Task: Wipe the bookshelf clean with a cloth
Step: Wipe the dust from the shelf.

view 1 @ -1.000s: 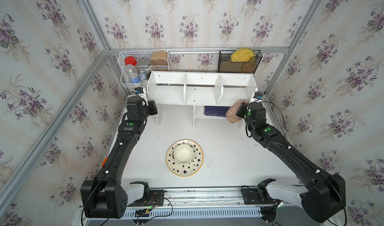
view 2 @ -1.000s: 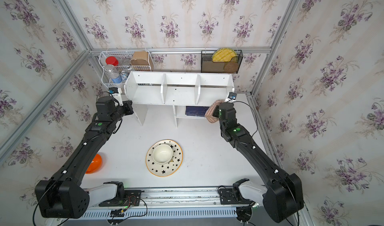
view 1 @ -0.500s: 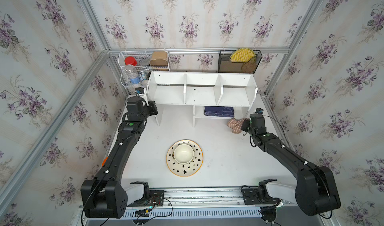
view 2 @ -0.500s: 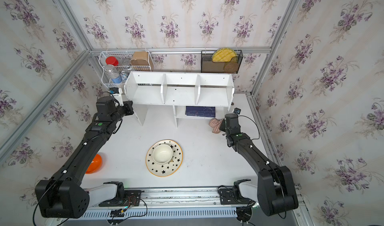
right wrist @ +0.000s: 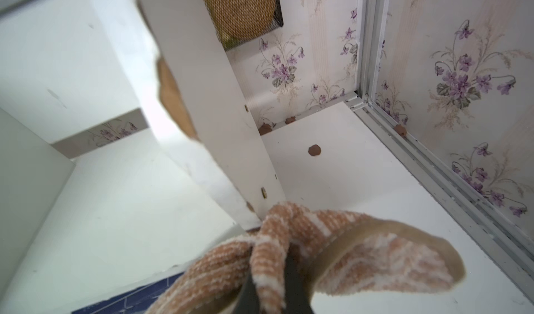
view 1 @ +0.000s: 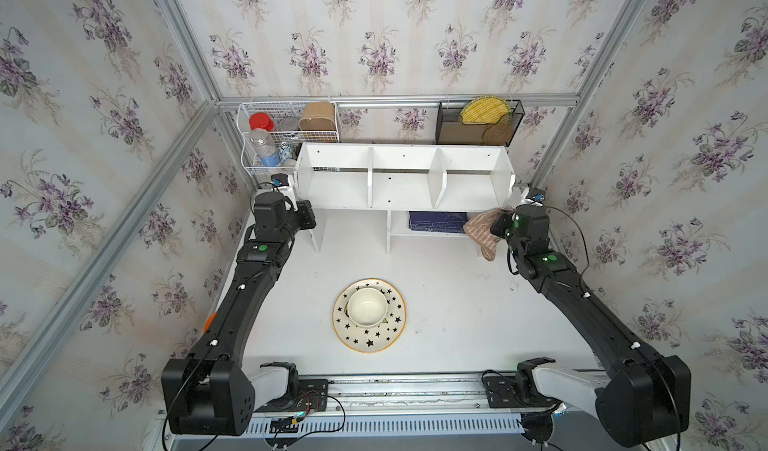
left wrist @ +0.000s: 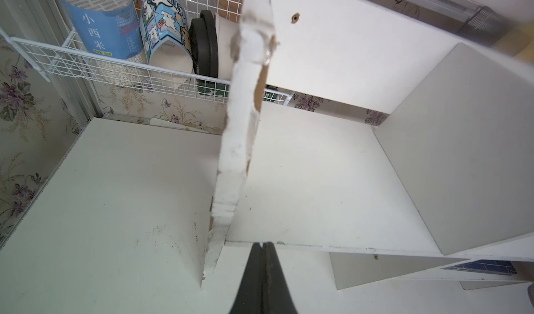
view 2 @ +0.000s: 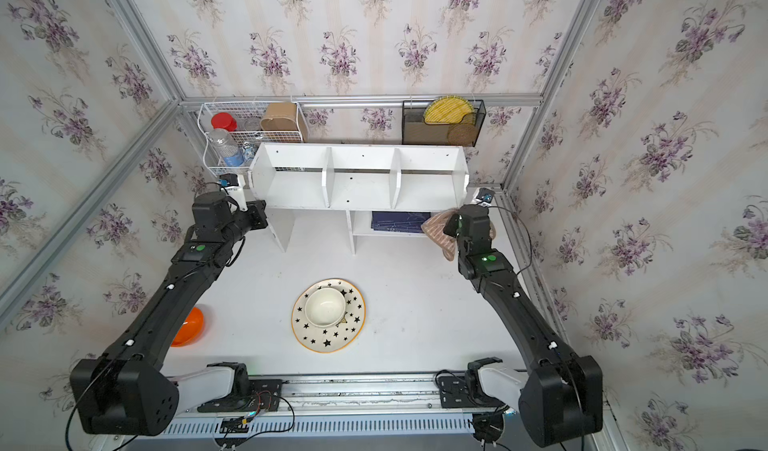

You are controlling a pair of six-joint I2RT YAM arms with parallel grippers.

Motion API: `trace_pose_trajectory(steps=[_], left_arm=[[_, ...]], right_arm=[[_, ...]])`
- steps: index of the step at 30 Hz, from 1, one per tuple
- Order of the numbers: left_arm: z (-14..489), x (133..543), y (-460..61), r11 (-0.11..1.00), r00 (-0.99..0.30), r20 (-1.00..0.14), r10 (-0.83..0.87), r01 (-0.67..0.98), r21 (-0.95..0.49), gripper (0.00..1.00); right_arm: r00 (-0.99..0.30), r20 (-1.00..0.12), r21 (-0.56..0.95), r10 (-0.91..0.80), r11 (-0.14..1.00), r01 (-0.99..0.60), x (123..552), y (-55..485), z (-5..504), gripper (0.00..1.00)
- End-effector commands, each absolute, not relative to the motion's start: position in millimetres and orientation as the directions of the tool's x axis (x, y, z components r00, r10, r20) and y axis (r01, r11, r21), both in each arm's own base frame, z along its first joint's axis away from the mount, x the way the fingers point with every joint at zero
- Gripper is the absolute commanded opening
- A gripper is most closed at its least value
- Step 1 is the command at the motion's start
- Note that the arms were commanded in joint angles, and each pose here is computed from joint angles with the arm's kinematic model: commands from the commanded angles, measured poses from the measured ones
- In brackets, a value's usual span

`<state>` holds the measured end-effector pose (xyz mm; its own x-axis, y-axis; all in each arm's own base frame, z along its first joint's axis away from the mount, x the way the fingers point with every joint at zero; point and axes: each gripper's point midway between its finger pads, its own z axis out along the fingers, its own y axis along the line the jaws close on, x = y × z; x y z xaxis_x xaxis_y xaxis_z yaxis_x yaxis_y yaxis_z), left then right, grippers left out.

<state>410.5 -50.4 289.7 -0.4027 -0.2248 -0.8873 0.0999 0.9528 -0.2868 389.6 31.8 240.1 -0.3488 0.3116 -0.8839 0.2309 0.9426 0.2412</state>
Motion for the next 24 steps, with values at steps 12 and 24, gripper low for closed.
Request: trace_pose_trajectory(steps=[12,24], left_arm=[[293,413,-52,0.954,-0.388,-0.897,-0.213,0.116,-0.276,0.0],[295,413,-55,0.952,-0.385,-0.898,-0.211,0.129,-0.279,0.0]], right_arm=[[-0.485,-0.827,0.272,0.286,0.957,0.1,372,84,157,0.0],[-0.472,-0.855,0.346,0.217,0.915,-0.205,362,258,188,0.0]])
